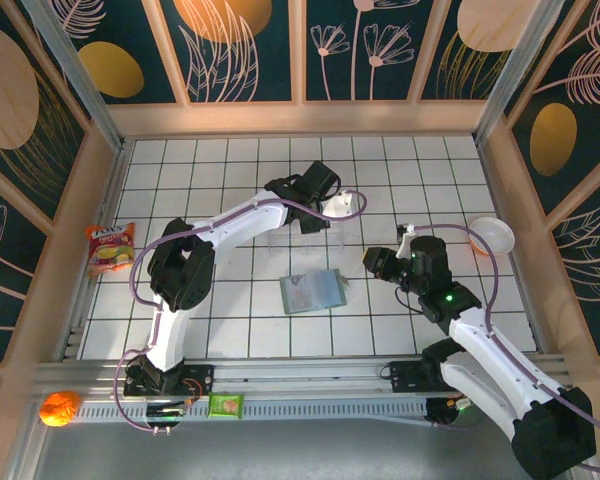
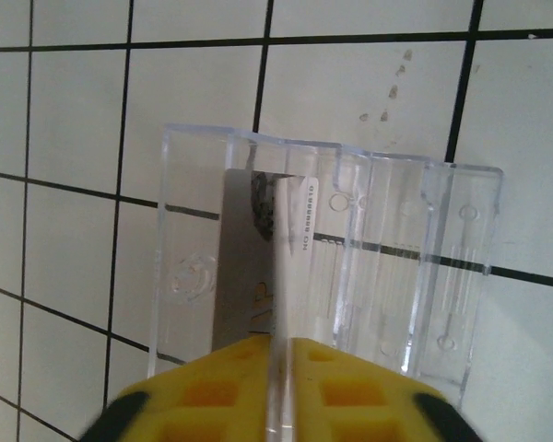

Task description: Take the credit cards out of the card holder

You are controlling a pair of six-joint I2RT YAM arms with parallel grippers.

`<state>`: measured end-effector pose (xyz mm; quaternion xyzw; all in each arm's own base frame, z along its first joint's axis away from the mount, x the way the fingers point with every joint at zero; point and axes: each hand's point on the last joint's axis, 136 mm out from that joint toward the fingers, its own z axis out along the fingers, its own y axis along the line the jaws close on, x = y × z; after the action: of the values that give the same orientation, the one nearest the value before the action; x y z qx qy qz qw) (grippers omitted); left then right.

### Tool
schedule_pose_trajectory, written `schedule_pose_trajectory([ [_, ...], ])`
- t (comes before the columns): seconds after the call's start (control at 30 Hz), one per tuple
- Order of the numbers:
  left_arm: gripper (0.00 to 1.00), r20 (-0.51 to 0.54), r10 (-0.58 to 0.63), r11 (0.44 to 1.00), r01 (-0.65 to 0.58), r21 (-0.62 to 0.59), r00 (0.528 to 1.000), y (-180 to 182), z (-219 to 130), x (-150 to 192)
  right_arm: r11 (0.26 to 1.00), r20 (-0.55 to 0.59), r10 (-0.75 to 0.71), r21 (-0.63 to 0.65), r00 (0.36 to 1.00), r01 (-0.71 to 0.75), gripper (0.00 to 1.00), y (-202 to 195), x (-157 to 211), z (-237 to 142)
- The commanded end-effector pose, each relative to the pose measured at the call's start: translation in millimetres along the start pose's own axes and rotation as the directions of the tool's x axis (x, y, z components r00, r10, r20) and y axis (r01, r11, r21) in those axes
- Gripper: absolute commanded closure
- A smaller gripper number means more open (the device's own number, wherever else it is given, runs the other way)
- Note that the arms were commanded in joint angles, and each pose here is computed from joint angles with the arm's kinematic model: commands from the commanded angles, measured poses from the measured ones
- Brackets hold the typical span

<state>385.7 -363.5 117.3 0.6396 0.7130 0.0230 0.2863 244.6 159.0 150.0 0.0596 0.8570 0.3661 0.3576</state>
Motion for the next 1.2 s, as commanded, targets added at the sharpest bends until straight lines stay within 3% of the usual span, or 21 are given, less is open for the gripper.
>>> schedule_pose_trajectory([
  [0.0,0.73,0.044,-0.026,0.996,0.029,-0.087,0.999,19.6,-20.1,-10.9,0.999,0.022,0.006,-0.037,1.000,-0.005,0.75,8.3,-7.7,-1.0],
  [0.2,0.66,0.093,-0.080,0.974,0.098,-0.206,0.992,44.9,-34.5,-19.4,0.999,0.008,0.011,-0.048,1.000,-0.010,0.73,10.0,-5.2,-0.3],
  [0.3,0.62,0.199,-0.131,0.950,0.181,-0.253,0.971,62.3,-60.4,-34.2,0.998,-0.022,0.005,-0.063,1.000,-0.006,0.66,11.9,0.1,2.4],
  [0.37,0.60,0.315,-0.190,0.920,0.281,-0.274,0.930,80.1,-90.0,-44.6,0.997,-0.049,-0.008,-0.077,0.999,0.004,0.62,14.6,6.1,5.3],
  [0.43,0.57,0.471,-0.286,0.861,0.440,-0.256,0.834,103.3,-128.4,-51.3,0.996,-0.076,-0.035,-0.085,0.997,0.029,0.57,19.4,13.2,9.6],
  [0.5,0.54,0.618,-0.353,0.802,0.567,-0.187,0.702,115.9,-174.1,-52.7,0.995,-0.108,-0.086,-0.062,0.990,0.079,0.54,23.6,22.9,17.1],
  [0.63,0.37,0.759,-0.469,0.623,0.778,-0.078,0.452,118.1,-224.1,-23.7,0.978,-0.194,-0.208,-0.015,0.959,0.209,0.53,36.5,50.2,37.2],
  [0.7,0.36,0.754,-0.569,0.510,0.860,0.011,0.328,109.4,-228.9,-0.2,0.966,-0.243,-0.248,0.012,0.938,0.259,0.51,37.8,63.1,48.7],
  [0.8,0.34,0.723,-0.665,0.398,0.908,0.130,0.188,78.8,-222.6,30.9,0.951,-0.306,-0.281,0.036,0.910,0.306,0.50,38.9,80.2,62.5],
  [0.87,0.34,0.685,-0.715,0.350,0.919,0.180,0.138,54.1,-210.4,52.2,0.947,-0.333,-0.291,0.032,0.897,0.319,0.50,40.7,89.6,68.2],
  [1.07,0.35,0.534,-0.840,0.247,0.944,0.217,0.097,-18.4,-162.8,111.4,0.947,-0.391,-0.300,-0.011,0.870,0.321,0.49,47.0,113.4,74.9],
  [1.17,0.43,0.424,-0.902,0.217,0.936,0.277,0.084,-53.8,-135.4,122.6,0.949,-0.397,-0.283,0.015,0.873,0.315,0.49,43.9,115.8,79.5],
])
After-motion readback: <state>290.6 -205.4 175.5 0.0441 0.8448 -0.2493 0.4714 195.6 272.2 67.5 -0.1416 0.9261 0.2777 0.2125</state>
